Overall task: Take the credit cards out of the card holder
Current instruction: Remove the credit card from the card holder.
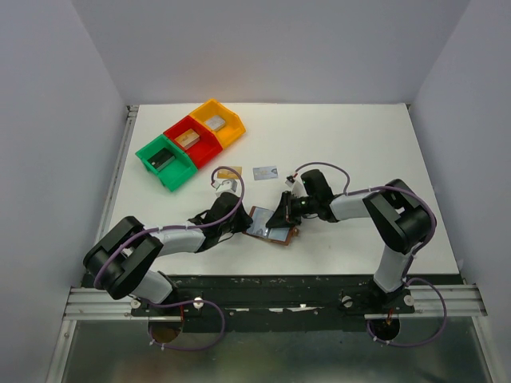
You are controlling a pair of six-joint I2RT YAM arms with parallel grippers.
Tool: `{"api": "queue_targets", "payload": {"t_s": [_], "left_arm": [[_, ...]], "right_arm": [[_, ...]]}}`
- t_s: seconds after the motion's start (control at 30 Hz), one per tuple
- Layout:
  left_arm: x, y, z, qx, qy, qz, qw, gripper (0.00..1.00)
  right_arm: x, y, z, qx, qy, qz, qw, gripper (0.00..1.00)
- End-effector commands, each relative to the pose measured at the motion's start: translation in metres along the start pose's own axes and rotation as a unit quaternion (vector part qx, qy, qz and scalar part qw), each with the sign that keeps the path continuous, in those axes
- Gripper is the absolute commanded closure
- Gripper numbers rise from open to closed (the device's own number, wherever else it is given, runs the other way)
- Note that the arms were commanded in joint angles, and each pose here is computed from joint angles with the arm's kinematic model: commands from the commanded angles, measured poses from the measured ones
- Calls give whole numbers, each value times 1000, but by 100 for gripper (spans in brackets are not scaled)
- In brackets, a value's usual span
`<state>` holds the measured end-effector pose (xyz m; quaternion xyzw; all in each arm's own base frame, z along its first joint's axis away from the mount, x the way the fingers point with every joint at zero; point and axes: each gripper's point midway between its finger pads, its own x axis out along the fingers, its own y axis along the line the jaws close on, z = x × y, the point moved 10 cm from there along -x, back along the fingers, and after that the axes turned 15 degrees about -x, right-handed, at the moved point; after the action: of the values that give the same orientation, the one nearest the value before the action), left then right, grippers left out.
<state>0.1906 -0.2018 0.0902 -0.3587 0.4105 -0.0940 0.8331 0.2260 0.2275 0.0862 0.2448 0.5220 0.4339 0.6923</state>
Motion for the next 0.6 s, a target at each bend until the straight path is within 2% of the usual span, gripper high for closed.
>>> {"api": "queue_targets", "payload": {"t_s": [0.0, 0.27, 0.43, 0.57], "left_arm": [[-3, 32, -18, 11, 50, 73, 996, 100], [-3, 31, -17, 11, 49, 73, 996, 100], [-3, 33, -17, 6, 49, 77, 996, 100], [-3, 35, -17, 2, 50, 82, 995, 100]], "right_arm": [[-4, 4, 0, -11, -3, 17, 1000, 79], [-5, 4, -1, -11, -4, 16, 1000, 86], [-9, 6, -4, -17, -5, 12, 1000, 100], [-13, 8, -4, -23, -6, 6, 1000, 100]]}}
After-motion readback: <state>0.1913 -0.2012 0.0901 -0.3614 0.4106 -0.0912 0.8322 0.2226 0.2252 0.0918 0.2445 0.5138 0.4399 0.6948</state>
